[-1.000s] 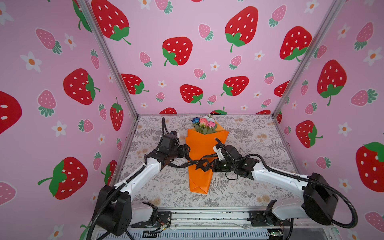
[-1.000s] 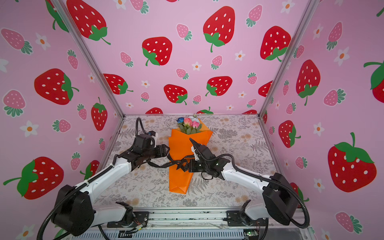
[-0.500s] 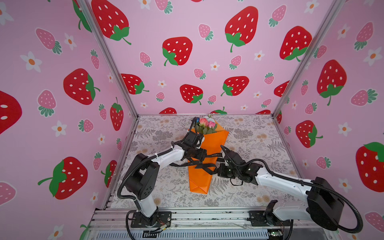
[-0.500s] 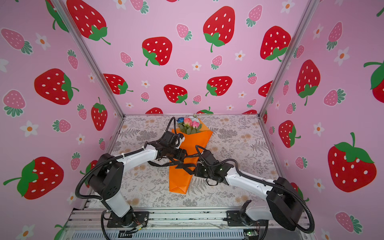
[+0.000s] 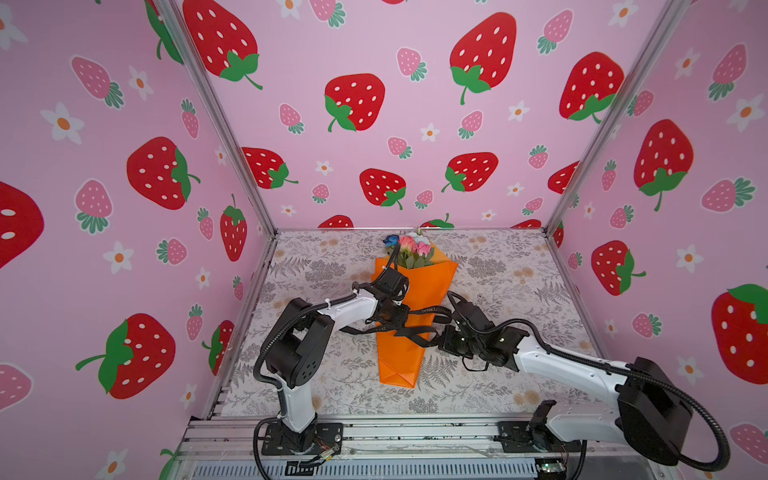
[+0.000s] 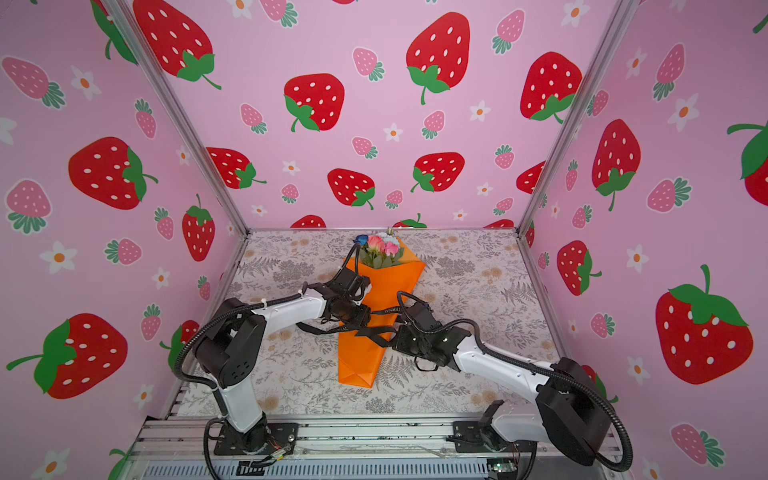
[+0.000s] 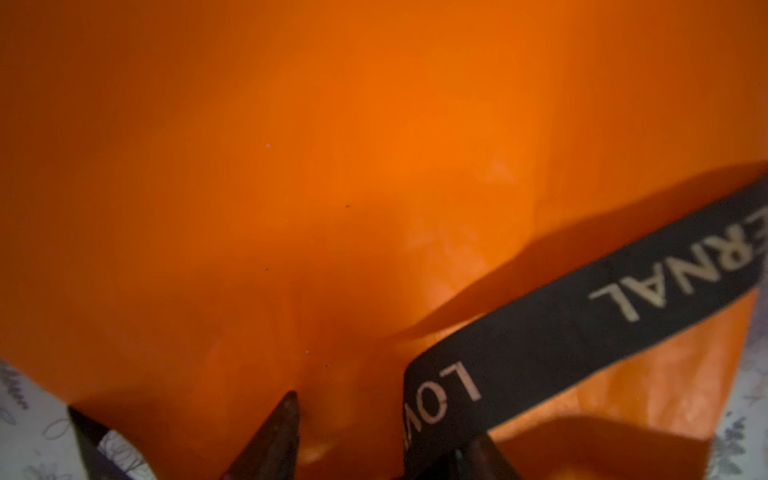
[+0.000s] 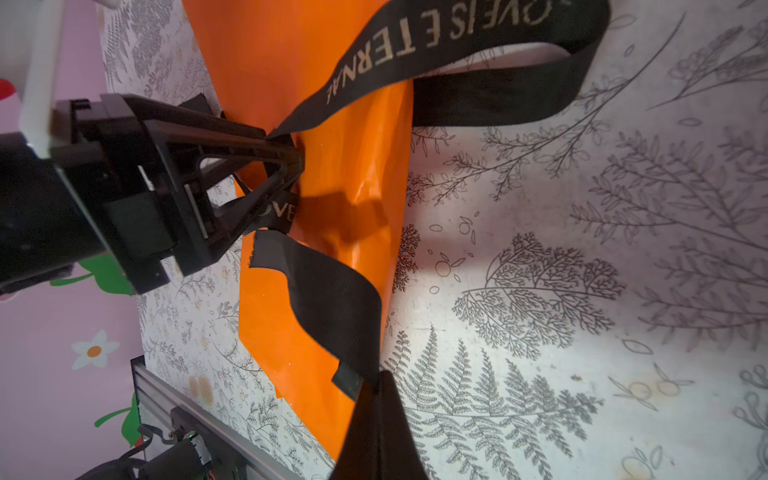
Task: Tie the bouquet of fake flowers
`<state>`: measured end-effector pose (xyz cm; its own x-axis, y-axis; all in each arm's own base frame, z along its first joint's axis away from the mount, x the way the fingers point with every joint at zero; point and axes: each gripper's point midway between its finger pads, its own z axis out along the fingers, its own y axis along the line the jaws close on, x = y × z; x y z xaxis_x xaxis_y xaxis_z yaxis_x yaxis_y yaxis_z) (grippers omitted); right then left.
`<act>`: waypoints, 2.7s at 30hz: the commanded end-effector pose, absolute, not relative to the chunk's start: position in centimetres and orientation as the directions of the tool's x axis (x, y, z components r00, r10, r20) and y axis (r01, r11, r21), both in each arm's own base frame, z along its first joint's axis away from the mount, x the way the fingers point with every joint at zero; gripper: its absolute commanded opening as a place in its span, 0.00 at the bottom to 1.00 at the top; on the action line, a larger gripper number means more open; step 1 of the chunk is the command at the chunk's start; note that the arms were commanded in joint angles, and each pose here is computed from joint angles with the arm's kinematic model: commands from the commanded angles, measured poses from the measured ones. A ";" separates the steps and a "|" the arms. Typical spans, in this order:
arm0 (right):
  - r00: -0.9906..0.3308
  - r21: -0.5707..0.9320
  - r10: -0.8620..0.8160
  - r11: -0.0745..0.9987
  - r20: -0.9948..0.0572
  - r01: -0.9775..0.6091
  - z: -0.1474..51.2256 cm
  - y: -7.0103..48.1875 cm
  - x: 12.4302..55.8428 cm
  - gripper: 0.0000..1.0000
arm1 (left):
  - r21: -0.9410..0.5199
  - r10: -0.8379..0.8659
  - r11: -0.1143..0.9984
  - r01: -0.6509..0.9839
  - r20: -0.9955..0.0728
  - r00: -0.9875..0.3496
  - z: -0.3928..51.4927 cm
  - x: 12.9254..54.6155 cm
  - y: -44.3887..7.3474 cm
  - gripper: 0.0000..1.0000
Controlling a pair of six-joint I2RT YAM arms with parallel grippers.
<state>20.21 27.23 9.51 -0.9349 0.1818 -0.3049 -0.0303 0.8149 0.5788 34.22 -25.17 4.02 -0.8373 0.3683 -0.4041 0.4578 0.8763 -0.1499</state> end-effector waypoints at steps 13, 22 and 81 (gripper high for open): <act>-0.925 0.567 0.230 0.824 -0.304 0.019 9.4 28.0 22.7 0.00 | -0.147 0.294 0.890 0.431 -0.538 -0.790 8.6 33.9 -25.4 0.14; -0.914 0.574 0.222 0.819 -0.340 -0.015 9.9 30.9 26.2 0.00 | -0.193 0.278 0.874 0.445 -0.553 -0.785 9.5 32.1 -26.6 0.13; -0.853 0.660 0.350 0.752 -0.387 0.009 9.0 34.1 30.5 0.00 | -0.197 0.217 0.900 0.388 -0.570 -0.792 10.5 32.8 -27.5 0.00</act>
